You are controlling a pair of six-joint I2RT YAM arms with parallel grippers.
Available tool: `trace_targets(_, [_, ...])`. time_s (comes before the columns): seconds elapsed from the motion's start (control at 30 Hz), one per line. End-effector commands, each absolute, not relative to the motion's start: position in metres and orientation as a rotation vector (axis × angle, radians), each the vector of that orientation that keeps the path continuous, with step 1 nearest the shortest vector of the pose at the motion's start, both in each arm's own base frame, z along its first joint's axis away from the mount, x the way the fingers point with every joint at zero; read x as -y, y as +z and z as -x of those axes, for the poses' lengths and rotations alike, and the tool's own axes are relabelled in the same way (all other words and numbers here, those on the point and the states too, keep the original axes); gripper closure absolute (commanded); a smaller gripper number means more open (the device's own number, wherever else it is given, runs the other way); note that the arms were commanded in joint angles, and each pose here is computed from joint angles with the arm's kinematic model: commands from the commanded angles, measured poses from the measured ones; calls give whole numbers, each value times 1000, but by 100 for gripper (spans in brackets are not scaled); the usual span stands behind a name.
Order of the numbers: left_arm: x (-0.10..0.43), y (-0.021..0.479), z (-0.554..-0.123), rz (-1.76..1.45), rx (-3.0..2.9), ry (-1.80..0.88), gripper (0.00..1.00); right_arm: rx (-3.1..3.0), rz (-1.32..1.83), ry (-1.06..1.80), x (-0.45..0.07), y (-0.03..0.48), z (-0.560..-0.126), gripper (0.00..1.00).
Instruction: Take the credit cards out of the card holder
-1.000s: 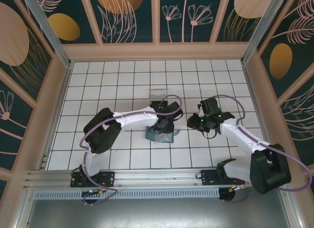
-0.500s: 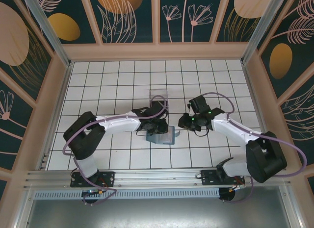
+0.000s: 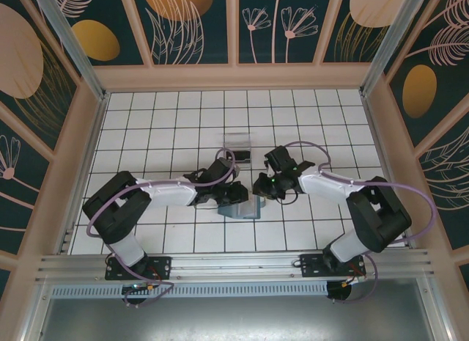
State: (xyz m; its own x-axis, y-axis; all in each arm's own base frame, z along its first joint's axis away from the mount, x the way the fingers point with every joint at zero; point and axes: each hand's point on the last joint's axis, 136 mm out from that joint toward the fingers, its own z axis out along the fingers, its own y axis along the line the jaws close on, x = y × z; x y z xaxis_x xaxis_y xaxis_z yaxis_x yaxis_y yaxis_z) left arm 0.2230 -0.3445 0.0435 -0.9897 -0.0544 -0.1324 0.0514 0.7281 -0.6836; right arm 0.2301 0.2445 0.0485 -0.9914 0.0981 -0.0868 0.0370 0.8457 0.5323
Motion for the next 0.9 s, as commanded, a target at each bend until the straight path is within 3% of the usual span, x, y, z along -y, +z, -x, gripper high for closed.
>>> trace_targets(0.0, [350, 60, -226, 3, -2717, -1212, 80, -2901, -123, 899, -259, 51, -231, 81])
trace_targets(0.43, [342, 65, -225, 3, -2697, -1206, 80, -2940, -139, 903, -265, 36, -224, 84])
trace_targets(0.6, [330, 59, -228, 16, -2724, -1085, 79, -2948, -149, 905, -267, 31, -222, 84])
trace_targets(0.87, [313, 71, -240, 38, -2703, -915, 65, -2947, -123, 936, -278, 32, -221, 84])
